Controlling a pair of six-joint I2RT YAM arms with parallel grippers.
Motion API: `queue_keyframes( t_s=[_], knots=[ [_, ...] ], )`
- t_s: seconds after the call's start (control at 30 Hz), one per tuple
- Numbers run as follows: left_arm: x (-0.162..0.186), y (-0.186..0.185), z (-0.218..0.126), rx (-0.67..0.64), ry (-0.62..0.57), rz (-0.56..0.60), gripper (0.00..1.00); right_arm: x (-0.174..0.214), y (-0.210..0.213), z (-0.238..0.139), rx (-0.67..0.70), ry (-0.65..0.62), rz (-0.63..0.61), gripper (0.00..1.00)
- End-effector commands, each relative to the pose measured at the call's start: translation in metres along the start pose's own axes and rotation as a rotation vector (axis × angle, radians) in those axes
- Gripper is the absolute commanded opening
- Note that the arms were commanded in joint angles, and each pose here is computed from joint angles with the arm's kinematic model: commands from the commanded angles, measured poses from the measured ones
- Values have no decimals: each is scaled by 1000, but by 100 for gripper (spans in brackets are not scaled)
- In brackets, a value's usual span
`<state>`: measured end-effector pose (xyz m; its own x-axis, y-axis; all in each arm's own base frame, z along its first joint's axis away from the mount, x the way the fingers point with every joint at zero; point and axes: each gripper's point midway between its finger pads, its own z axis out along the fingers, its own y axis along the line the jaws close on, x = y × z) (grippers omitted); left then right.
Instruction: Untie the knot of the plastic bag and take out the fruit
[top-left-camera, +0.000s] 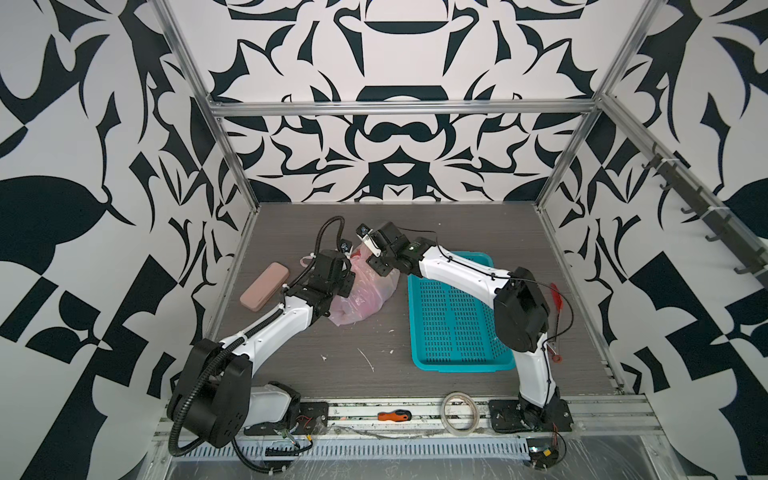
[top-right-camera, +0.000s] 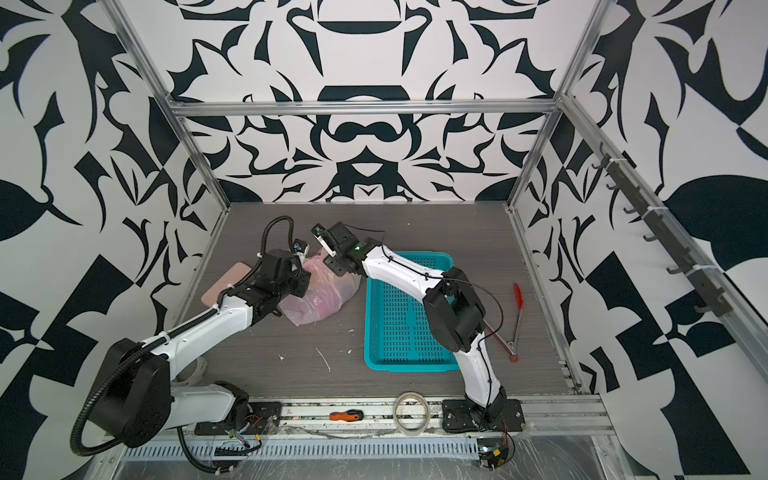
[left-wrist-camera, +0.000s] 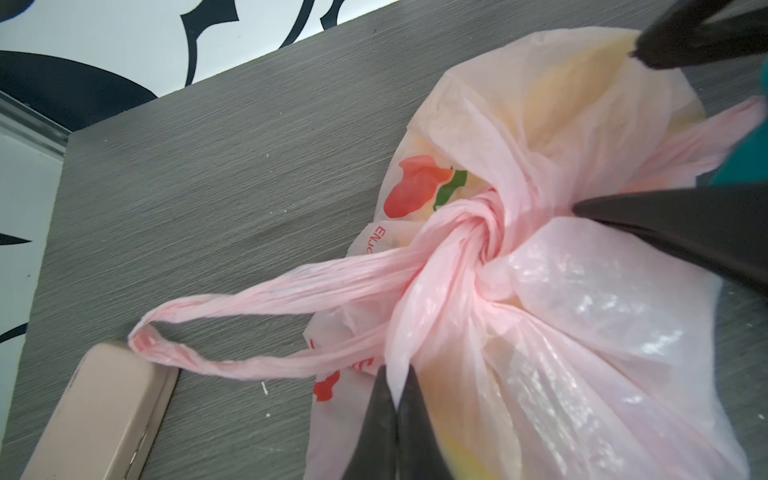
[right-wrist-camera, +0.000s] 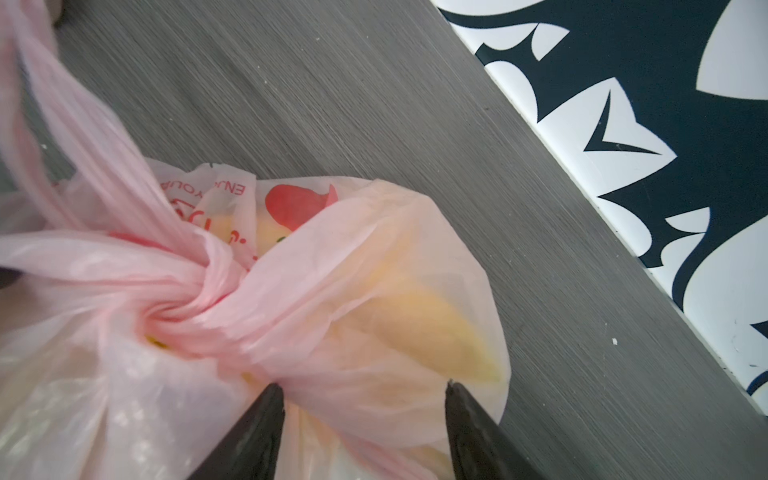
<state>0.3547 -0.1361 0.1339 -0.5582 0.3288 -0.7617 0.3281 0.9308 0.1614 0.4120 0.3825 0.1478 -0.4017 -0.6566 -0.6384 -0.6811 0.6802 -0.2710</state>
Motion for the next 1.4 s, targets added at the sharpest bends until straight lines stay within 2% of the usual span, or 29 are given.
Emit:
queue_keyframes(
  t_s=[0.0, 0.27, 0.3, 0.37, 0.47, 0.5, 1.0, 1.23, 1.37],
  knots=[
    [-20, 1, -7, 11, -68, -10, 0, -26, -3, -13, 8, -60, -9, 63],
    [-20, 1, -7, 25, -86, -23, 0, -33, 5, -1, -17, -87, 14, 46],
    [-20, 2, -6, 27, -88, -25, 0, -35, 12, -1, -55, -97, 18, 43],
    [-20, 4, -6, 26, -91, -29, 0, -37, 13, -1, -60, -103, 25, 33],
    [-20, 8, -5, 22, -92, -38, 0, -38, 12, -3, -61, -109, 38, 6],
    [-20, 10, -5, 20, -92, -41, 0, -38, 11, -4, -60, -113, 44, 0],
    [-24, 61, -14, -91, -96, -147, 0, -27, 3, -52, -67, -136, 153, 0],
    [-12, 97, -20, -204, -77, -274, 0, -17, -9, -80, -48, -148, 188, 0],
    [-12, 103, -26, -207, -104, -312, 0, -6, -20, -85, -35, -138, 227, 0]
  ],
)
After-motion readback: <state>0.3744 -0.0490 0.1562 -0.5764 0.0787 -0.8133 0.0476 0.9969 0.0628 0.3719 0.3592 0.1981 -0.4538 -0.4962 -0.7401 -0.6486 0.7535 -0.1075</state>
